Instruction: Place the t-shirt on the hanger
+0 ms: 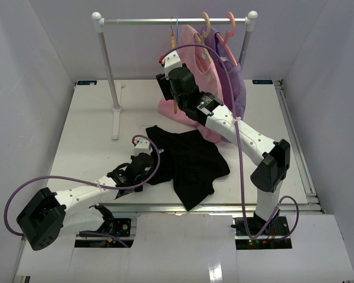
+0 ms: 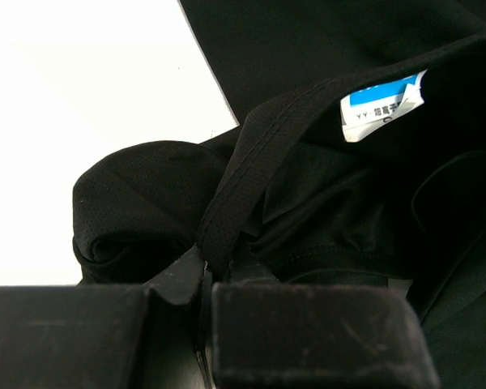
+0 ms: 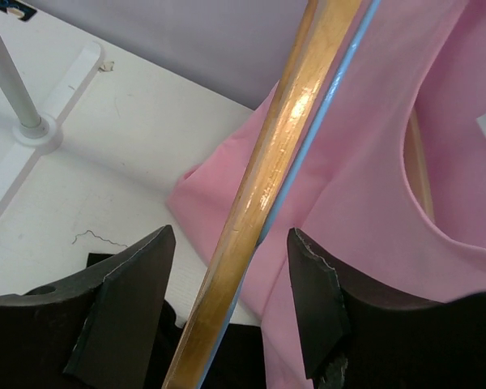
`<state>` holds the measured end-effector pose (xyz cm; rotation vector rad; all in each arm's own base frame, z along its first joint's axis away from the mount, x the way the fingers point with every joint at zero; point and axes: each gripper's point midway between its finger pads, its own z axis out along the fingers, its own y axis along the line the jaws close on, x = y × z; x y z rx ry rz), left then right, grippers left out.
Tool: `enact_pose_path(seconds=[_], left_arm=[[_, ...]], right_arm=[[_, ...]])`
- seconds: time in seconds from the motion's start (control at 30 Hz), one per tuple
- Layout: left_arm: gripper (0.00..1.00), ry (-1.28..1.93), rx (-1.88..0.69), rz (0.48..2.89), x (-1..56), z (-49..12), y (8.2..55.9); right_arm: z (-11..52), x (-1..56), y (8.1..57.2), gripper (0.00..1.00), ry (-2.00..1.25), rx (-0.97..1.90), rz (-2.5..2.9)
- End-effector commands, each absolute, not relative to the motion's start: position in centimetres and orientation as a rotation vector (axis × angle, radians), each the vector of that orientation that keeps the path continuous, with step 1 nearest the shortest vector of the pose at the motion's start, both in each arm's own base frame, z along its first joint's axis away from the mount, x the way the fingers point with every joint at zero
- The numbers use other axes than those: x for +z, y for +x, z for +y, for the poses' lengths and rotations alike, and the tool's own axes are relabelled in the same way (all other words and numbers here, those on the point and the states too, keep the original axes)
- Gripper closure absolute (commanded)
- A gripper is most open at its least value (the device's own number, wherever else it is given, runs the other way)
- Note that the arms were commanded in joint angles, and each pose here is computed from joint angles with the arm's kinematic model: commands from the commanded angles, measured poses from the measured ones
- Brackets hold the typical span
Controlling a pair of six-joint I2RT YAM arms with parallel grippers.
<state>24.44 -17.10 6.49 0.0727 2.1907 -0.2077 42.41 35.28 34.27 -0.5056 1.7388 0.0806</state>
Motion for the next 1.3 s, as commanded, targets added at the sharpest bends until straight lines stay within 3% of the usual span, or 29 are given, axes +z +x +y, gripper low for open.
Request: enact_pose_path(seconds=[0.0,0.5,1.27], left_arm=[[1.0,0.077,-0.227,2.173,7.5,-18.0,25.1],[1.0,0.067,-0.237,2.166,7.7,-18.0,25.0],[1.0,0.072,-0.232,2.17,7.6,-18.0,25.1]], right_arm=[[34.2,39.1,41.2,0.36,-0.445,0.14,1.664],[35.5,41.4,42.2,0.37,-0.469,0.12,1.581],[35.1,40.0,45.5,0.37,-0.491,0.046,1.574]])
